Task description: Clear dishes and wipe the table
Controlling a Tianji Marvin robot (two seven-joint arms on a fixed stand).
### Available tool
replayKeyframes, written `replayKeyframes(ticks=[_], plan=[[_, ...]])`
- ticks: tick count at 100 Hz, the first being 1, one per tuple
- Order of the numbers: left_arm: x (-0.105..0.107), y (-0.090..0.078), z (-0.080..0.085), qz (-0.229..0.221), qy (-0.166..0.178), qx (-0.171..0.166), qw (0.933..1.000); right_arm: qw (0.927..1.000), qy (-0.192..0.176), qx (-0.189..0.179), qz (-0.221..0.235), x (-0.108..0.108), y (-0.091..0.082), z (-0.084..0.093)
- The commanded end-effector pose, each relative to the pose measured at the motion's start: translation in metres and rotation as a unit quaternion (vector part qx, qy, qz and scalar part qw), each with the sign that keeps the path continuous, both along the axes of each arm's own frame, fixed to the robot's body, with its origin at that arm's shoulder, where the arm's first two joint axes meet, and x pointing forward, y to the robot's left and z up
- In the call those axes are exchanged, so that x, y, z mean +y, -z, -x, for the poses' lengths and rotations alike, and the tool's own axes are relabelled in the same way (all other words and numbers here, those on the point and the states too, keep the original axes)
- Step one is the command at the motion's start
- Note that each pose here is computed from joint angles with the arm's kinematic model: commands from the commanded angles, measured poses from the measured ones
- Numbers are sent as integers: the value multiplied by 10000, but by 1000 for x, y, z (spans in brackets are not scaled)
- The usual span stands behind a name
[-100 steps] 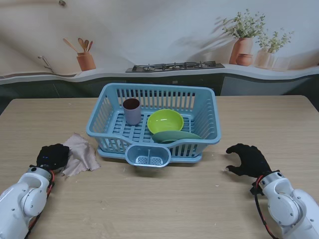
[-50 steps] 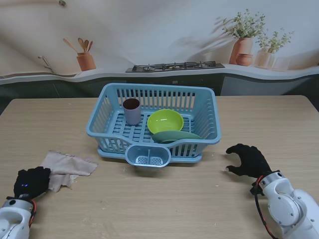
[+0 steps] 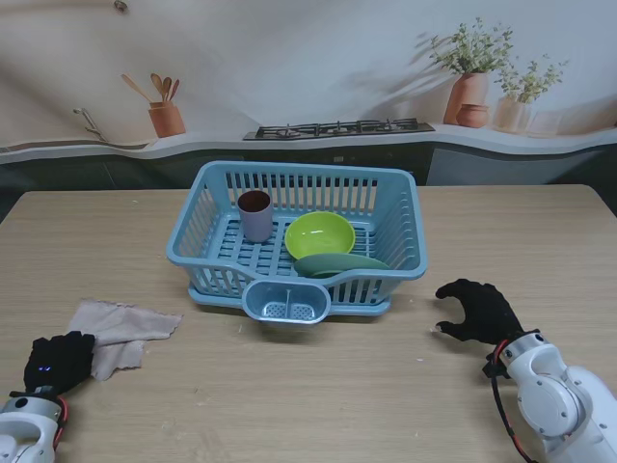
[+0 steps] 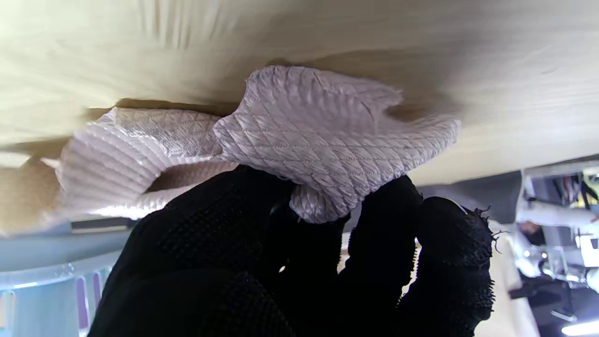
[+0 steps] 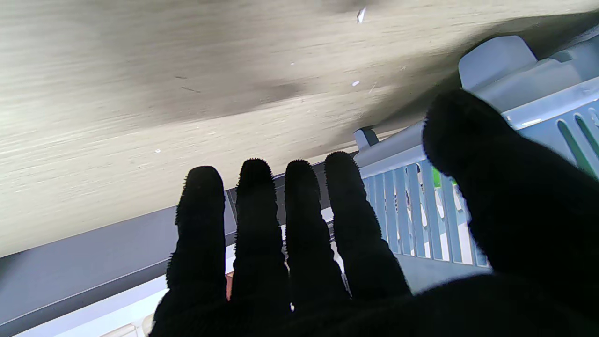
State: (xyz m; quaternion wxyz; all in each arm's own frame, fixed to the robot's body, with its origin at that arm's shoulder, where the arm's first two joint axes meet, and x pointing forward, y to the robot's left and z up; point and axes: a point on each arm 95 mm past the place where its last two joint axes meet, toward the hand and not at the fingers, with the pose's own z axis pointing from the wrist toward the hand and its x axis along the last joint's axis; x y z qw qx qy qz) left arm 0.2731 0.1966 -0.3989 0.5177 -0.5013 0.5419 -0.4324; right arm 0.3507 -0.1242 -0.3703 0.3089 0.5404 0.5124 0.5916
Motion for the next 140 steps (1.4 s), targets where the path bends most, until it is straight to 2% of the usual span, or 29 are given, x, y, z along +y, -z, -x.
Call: replayKeyframes(ticks=[1, 26, 37, 50, 88, 140], plan=[[-7, -3, -15, 103, 47, 59, 9999, 10000, -67, 48, 22, 1, 1, 0], [-25, -2, -68, 272, 308, 46, 9991, 10000, -40, 37, 51, 1, 1, 1], [-30, -3, -85, 287, 380, -10, 9989, 10000, -33, 16, 70, 0, 1, 2], [-30, -5, -98, 323, 534, -303, 9976, 10000, -13, -7, 87, -2, 1, 3], [-30, -20, -99, 586, 780, -640, 9932, 9999, -14, -33, 113, -3, 0, 4], [-35, -47, -87, 671, 1126, -526, 9900, 9999, -4, -81, 78, -5, 0, 4]])
